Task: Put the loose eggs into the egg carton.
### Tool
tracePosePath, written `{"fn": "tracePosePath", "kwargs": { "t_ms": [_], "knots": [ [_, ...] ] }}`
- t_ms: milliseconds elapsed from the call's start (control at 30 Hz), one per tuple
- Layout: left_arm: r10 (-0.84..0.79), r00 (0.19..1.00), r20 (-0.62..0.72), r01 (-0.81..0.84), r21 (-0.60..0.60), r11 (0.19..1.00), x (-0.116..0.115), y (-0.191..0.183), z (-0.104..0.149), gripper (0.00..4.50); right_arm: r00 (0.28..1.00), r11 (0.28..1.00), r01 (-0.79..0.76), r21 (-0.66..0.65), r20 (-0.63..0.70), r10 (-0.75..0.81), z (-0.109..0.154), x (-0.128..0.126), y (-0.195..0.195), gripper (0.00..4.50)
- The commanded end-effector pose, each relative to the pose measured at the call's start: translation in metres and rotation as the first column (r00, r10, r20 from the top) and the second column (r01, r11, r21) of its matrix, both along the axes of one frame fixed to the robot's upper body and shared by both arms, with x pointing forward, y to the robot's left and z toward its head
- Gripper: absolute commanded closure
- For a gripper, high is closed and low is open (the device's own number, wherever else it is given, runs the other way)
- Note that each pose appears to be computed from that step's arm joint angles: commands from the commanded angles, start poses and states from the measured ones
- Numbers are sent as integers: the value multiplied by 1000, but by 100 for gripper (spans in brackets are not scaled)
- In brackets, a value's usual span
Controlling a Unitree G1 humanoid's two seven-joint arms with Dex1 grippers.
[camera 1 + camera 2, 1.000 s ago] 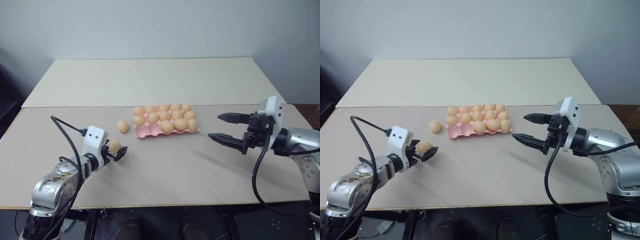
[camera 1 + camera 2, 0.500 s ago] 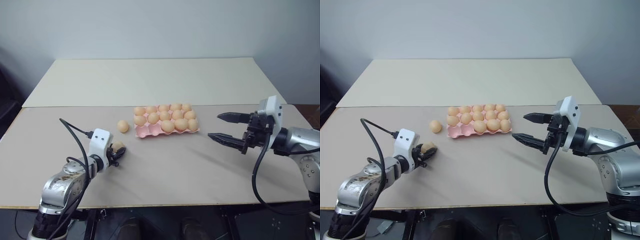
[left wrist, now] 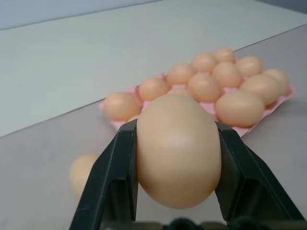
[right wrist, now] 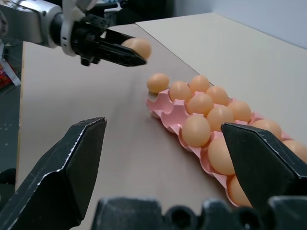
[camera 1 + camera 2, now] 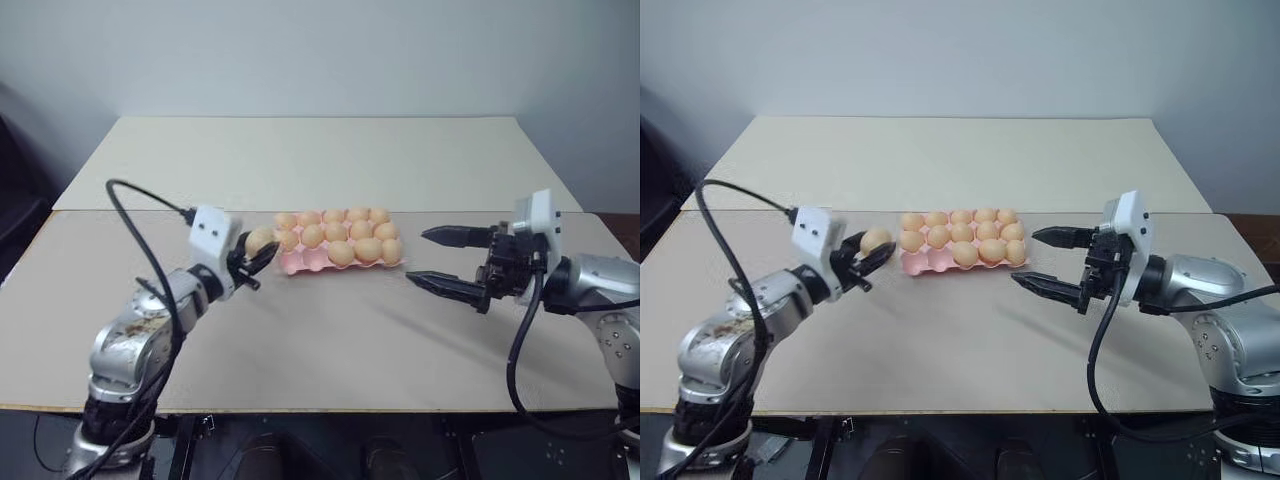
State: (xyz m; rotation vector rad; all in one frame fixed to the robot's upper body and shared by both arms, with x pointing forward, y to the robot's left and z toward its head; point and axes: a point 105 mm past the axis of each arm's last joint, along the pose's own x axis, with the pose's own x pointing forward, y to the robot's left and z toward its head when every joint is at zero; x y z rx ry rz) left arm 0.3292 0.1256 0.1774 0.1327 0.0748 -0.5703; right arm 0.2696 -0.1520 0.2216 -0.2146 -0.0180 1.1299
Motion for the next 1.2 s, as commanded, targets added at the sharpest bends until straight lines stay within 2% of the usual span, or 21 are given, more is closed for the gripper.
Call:
{"fn": "tracePosePath", "kwargs": {
  "t_ms": [33, 300, 533, 833, 900, 1133, 1200],
  "knots": [
    [-6, 1000, 17, 6, 7, 1000, 13, -9, -2, 276, 999, 1000, -21, 20, 33, 20, 10, -10, 6, 0],
    [-67, 997, -29, 66, -26, 997, 37, -43, -17, 278, 1000, 1000, -5, 27, 24, 5, 7, -12, 8, 0],
    [-122, 991, -53, 122, -11, 992, 39, -61, -28, 278, 1000, 1000, 21, 17, 12, -22, 2, -12, 5, 0],
    [-96, 993, -73, 98, 14, 995, 42, -59, -33, 278, 999, 999, 35, 9, 13, -35, 1, -12, 3, 0],
    [-100, 992, -73, 101, 14, 995, 41, -59, -32, 206, 999, 999, 34, 8, 11, -35, 1, -11, 3, 0],
    [-106, 993, -54, 106, -1, 994, 39, -58, -27, 7, 999, 999, 32, 5, 7, -32, -1, -10, 4, 0],
    [-111, 992, -54, 111, -10, 994, 36, -55, -25, 7, 1000, 1000, 31, 3, 5, -31, -1, -10, 3, 0]
  ]
}}
